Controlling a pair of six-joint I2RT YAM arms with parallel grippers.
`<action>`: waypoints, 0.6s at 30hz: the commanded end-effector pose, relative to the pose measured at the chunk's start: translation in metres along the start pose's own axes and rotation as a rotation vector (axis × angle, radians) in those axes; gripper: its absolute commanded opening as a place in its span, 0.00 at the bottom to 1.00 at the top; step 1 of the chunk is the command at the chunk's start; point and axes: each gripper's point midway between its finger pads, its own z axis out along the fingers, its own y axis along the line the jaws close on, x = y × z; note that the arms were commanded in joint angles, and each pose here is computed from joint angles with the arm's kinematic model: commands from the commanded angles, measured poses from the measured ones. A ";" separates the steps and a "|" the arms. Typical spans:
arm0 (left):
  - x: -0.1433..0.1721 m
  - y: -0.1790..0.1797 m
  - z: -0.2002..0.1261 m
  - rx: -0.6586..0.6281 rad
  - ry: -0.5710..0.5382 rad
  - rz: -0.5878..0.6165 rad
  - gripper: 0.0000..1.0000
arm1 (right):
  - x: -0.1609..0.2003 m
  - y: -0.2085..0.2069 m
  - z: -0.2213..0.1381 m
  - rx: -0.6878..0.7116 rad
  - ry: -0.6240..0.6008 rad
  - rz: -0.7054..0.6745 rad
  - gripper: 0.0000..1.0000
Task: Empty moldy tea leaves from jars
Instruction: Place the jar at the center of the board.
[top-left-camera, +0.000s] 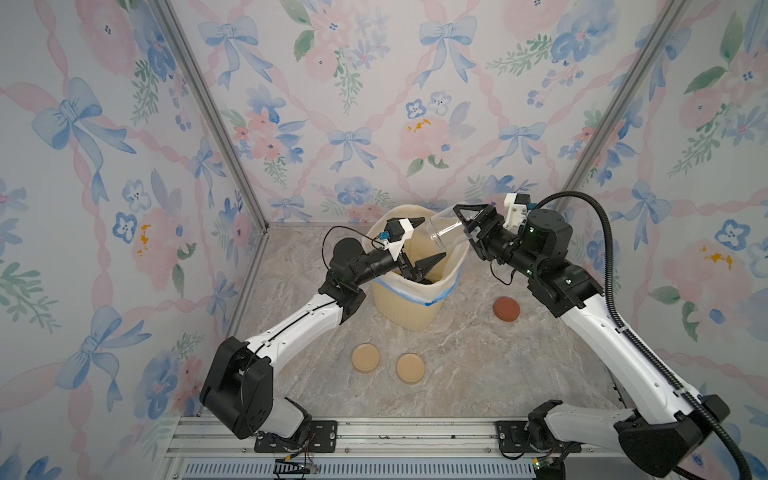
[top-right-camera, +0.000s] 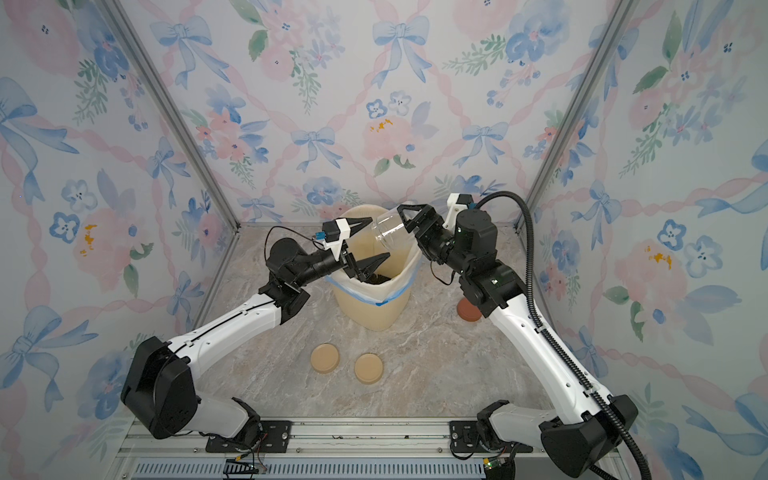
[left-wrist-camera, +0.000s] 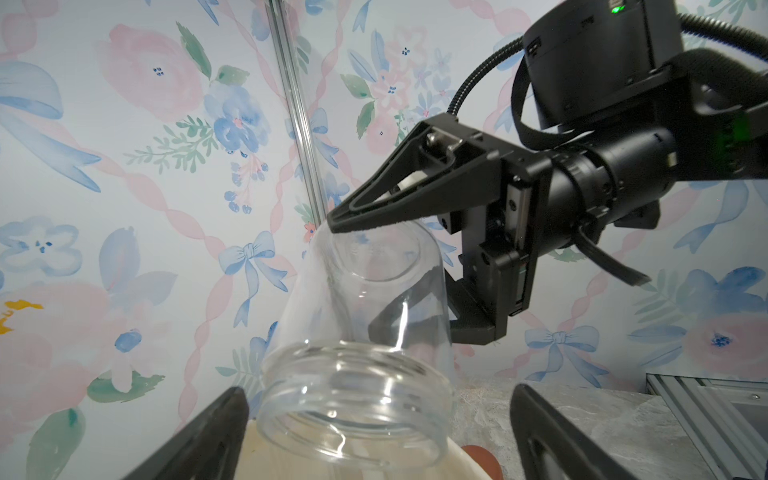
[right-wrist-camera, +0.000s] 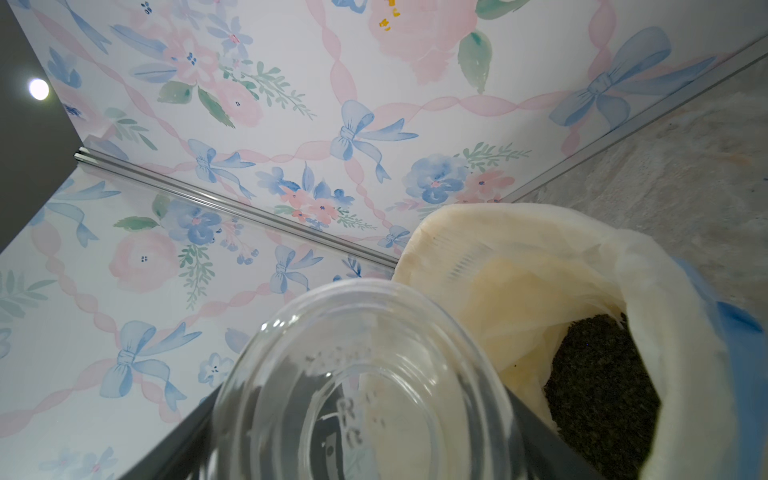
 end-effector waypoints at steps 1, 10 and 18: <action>-0.015 0.007 0.006 -0.031 -0.051 0.054 0.98 | -0.015 0.041 -0.016 -0.158 -0.035 0.047 0.68; -0.016 0.005 0.018 0.008 -0.075 0.067 0.98 | -0.006 0.033 -0.010 -0.157 0.022 0.107 0.67; -0.010 0.002 0.028 0.052 -0.073 0.047 0.98 | 0.000 0.029 -0.009 -0.166 0.044 0.137 0.67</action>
